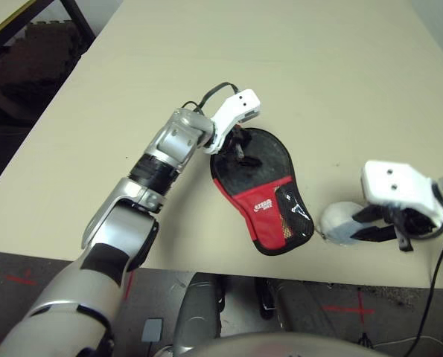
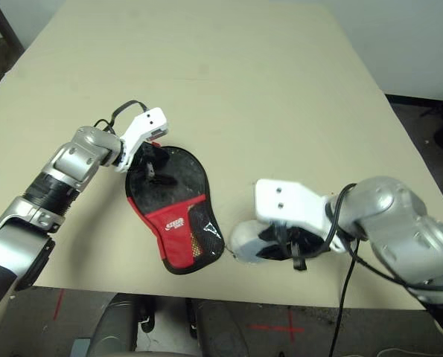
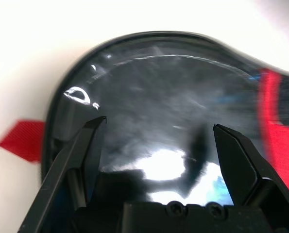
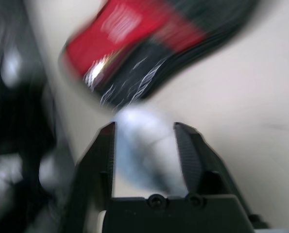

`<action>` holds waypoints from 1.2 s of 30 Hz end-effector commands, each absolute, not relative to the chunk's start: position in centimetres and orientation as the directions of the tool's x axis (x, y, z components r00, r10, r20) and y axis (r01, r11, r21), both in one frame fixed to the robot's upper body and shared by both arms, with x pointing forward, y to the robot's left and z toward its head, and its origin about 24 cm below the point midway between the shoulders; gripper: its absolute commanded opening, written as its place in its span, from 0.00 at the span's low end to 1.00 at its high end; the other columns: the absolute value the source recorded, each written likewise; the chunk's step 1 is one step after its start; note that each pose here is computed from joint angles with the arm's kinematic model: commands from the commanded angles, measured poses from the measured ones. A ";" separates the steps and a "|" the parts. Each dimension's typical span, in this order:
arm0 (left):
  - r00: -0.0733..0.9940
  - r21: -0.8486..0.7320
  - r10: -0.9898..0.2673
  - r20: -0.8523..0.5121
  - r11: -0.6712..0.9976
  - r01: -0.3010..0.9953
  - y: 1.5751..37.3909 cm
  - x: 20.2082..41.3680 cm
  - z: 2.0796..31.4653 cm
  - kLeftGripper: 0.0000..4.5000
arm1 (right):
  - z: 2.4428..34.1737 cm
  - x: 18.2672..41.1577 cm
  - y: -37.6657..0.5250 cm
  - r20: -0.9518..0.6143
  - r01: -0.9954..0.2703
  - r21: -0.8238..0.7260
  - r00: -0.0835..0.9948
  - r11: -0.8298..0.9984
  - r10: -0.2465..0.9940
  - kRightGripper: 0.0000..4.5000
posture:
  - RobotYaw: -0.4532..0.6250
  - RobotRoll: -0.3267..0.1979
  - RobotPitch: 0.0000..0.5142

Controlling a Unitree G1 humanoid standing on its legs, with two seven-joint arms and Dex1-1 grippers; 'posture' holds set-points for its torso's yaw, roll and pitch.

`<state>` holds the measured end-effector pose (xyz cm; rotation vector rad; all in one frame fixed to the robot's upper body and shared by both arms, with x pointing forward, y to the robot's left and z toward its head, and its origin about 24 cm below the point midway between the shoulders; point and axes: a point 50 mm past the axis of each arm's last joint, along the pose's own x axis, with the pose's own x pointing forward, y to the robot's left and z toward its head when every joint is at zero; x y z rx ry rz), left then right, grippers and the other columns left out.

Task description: Store the ping-pong paddle in its case and zip it.

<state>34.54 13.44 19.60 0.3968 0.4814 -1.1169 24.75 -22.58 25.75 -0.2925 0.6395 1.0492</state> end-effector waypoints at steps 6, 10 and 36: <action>0.729 0.188 -0.644 -0.233 0.705 0.684 18.3 36.5 23.8 1.00 | 26.8 30.5 -28.0 -0.348 -0.504 -0.044 0.817 0.863 0.459 0.99 | 0.24 0.62 0.44; 0.932 0.207 -0.363 0.012 0.913 0.352 22.3 37.7 23.2 1.00 | 23.7 33.5 -30.1 -0.158 -0.215 -0.072 0.967 0.974 0.201 0.99 | 0.25 0.62 0.44; 0.969 0.221 0.198 0.152 0.948 -0.228 29.1 33.0 11.9 1.00 | 8.6 30.6 -36.3 0.043 0.553 -0.087 0.833 0.829 -0.552 0.99 | 0.29 0.62 0.40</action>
